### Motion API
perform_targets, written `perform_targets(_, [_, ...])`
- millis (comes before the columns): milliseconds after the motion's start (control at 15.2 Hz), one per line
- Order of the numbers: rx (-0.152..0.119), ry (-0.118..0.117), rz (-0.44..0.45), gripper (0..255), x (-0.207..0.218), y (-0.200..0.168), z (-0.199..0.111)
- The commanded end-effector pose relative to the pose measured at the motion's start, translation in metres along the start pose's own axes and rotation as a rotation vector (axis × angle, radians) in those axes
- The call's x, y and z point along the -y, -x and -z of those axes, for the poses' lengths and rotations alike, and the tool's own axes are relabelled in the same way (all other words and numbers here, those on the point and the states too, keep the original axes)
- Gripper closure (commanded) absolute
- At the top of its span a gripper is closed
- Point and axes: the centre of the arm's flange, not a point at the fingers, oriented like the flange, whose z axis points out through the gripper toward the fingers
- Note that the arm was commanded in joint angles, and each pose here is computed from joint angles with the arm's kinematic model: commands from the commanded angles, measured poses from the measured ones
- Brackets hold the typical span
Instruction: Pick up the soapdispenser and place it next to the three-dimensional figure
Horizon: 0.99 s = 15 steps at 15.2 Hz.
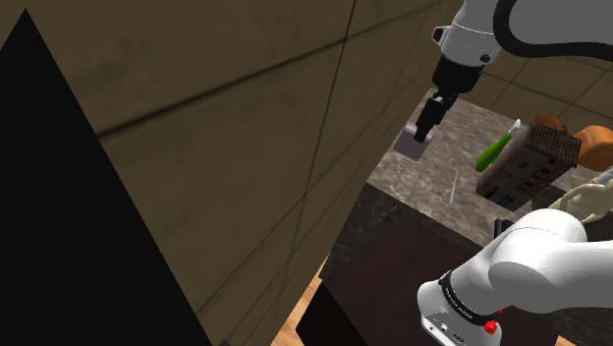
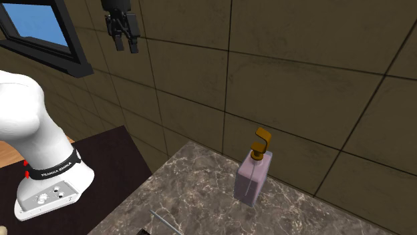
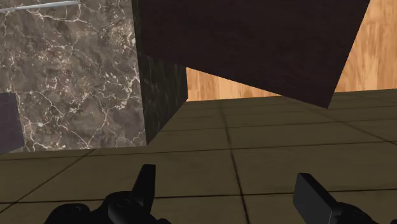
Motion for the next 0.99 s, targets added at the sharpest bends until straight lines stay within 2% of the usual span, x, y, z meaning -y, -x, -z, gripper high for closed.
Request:
perform_targets(0, [0.000,0.000,0.000,0,0.000,0.000,0.000])
perform_targets(924, [-0.117,-0.040,0.050,0,-0.169,0.014,-0.088])
